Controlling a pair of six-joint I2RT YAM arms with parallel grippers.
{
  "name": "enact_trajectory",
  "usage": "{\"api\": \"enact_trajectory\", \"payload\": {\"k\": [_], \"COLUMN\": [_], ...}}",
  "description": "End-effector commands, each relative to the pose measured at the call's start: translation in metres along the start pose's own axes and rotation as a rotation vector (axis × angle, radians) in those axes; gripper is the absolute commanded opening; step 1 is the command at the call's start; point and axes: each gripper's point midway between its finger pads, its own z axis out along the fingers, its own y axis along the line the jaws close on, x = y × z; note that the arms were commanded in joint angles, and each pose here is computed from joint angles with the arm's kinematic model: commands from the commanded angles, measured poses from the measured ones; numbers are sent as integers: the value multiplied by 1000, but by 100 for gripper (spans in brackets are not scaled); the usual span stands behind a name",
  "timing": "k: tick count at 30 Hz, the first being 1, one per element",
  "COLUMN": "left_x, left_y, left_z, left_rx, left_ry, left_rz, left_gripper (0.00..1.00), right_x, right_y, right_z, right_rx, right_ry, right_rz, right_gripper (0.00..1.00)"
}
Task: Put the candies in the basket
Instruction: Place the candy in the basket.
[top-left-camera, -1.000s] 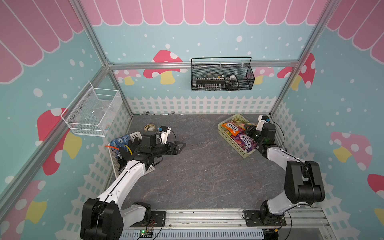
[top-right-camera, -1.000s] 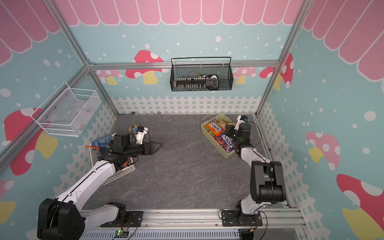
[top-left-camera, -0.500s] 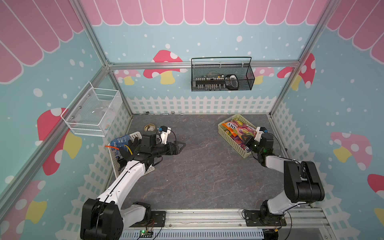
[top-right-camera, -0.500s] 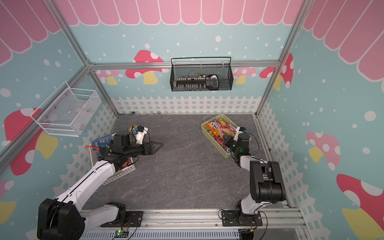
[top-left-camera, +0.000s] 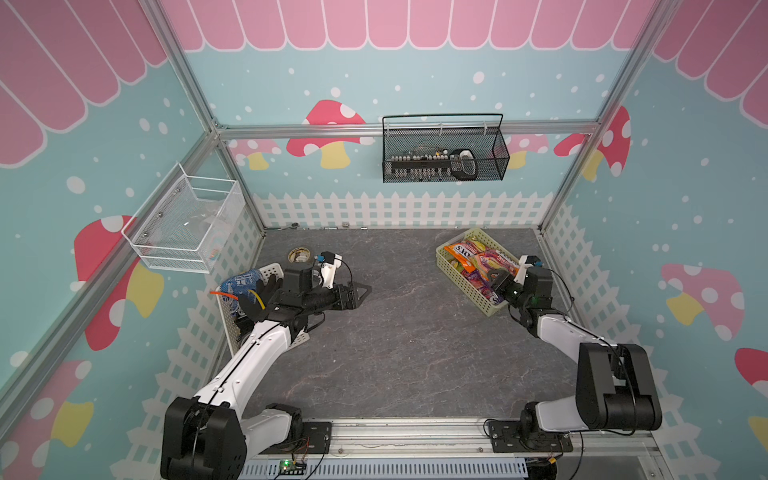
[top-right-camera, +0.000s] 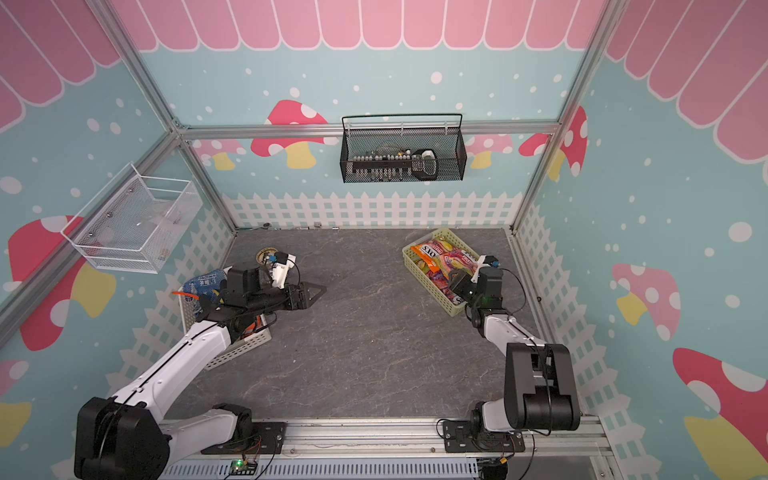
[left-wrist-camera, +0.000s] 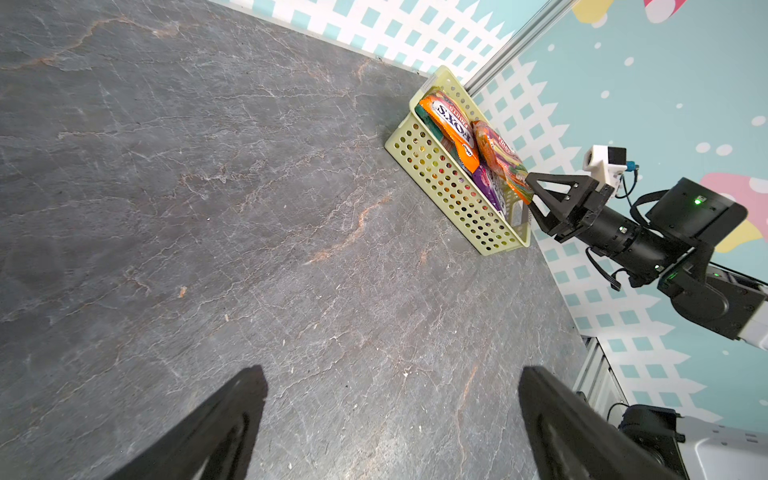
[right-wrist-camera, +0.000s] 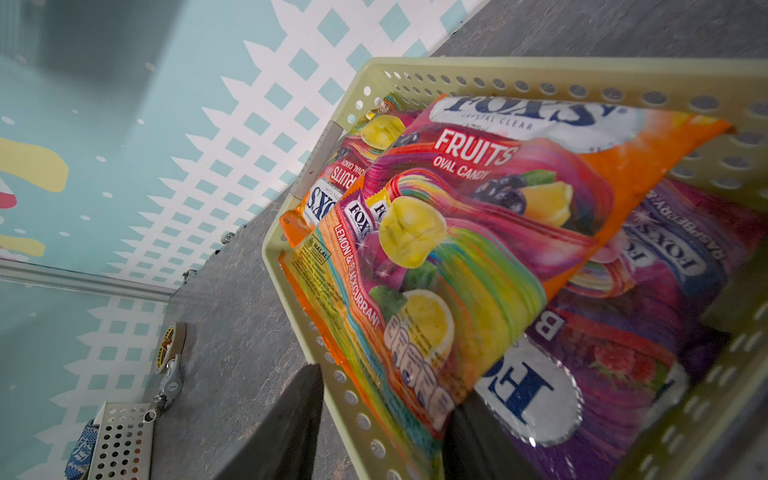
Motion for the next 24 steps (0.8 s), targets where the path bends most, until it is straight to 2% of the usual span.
{"api": "enact_trajectory", "payload": {"k": [1,9,15,17,20,24], "left_x": [2,-6,-21,-31,-50,-75], "left_y": [3,5,-1,-6,-15,-13], "left_z": [-3,-9,-19,-25,-38,-55], "left_rx": [-10,-48,-54,-54,-48,-94], "left_ry": [-3,-49,-131,-179,-277,-466], "left_rz": [9,19,10,12,18,108], "left_gripper": [99,99,99,99,99,99], "right_x": [-4,-14,-38,-42,-43,-46], "right_y": [-5,10,40,53,72,85], "right_z": [-9,-36,-73,-82,-93,-96], "right_rx": [55,62,33,13,-12,-21], "right_ry": [-5,-16,-78,-82,-93,-174], "right_rz": [-15,-86,-203,-237,-296,-442], "right_gripper": [53,71,91,99,99,99]}}
